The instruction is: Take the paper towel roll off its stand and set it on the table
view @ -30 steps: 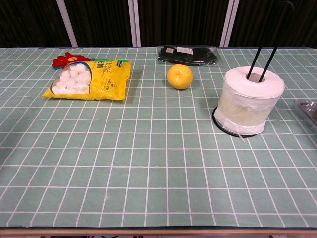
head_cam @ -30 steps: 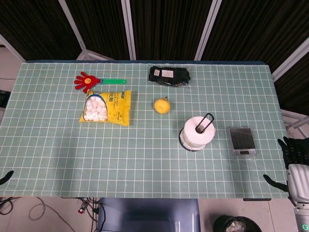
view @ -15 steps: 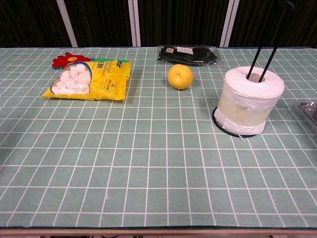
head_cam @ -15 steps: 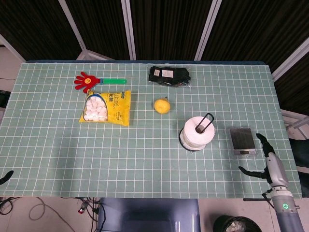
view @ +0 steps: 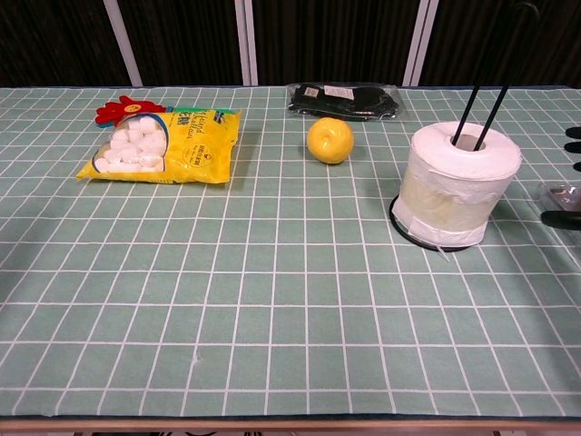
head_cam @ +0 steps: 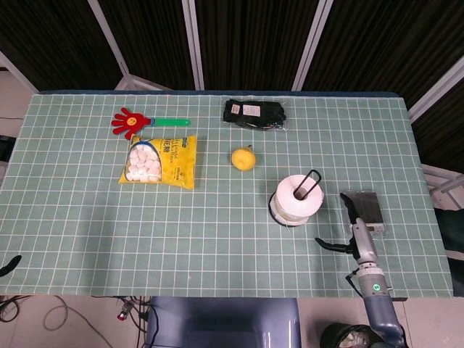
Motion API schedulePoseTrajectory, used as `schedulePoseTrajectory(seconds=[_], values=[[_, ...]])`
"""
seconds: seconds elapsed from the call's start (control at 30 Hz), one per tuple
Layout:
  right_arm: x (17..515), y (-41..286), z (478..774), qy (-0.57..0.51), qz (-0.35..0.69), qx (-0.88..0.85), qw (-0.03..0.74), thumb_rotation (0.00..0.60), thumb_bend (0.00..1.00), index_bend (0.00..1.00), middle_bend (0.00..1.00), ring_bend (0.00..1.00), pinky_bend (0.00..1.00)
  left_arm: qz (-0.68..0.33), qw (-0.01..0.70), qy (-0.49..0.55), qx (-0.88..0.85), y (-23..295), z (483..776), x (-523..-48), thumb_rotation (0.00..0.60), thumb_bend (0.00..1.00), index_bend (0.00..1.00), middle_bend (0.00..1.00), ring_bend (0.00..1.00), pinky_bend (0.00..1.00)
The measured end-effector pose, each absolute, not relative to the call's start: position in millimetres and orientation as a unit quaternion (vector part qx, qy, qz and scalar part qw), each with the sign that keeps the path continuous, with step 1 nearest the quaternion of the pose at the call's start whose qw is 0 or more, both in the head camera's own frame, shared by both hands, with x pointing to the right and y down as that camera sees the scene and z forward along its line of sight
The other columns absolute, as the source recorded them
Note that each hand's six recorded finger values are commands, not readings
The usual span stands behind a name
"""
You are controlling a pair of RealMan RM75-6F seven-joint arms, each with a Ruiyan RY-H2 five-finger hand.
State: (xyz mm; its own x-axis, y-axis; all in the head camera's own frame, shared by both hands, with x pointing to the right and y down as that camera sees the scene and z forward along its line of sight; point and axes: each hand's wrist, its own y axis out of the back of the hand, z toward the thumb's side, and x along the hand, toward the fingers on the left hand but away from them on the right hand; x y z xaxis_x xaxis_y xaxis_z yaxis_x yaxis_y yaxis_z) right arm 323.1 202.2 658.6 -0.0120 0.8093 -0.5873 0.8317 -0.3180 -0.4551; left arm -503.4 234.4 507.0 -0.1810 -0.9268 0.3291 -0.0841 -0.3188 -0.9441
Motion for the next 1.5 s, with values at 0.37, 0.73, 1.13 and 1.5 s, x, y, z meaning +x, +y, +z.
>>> schedulePoseTrajectory(seconds=[0.37, 0.73, 1.13, 1.5], values=[[290.8, 194.5, 689.0, 0.598, -0.403, 0.692, 0.035, 0.6, 0.0, 0.0, 0.0, 0.0, 0.0, -0.607, 0.346, 0.472, -0.537, 233.9, 505.7, -505.1, 0.6, 0.12, 0.14, 0.0, 0.0, 0.0], [274.6, 173.5, 712.4, 0.619, -0.405, 0.672, 0.031, 0.6, 0.0, 0.0, 0.0, 0.0, 0.0, -0.608, 0.346, 0.473, -0.535, 233.7, 505.4, -506.2, 0.6, 0.12, 0.14, 0.0, 0.0, 0.0], [253.2, 173.0, 730.9, 0.61, -0.41, 0.675, 0.06, 0.6, 0.0, 0.0, 0.0, 0.0, 0.0, -0.608, 0.345, 0.475, -0.534, 233.5, 504.4, -507.6, 0.6, 0.12, 0.14, 0.0, 0.0, 0.0], [250.2, 161.9, 737.1, 0.629, -0.406, 0.659, 0.073, 0.6, 0.0, 0.07, 0.05, 0.05, 0.0, -0.609, 0.345, 0.474, -0.534, 233.6, 504.4, -507.8, 0.6, 0.12, 0.14, 0.0, 0.0, 0.0]])
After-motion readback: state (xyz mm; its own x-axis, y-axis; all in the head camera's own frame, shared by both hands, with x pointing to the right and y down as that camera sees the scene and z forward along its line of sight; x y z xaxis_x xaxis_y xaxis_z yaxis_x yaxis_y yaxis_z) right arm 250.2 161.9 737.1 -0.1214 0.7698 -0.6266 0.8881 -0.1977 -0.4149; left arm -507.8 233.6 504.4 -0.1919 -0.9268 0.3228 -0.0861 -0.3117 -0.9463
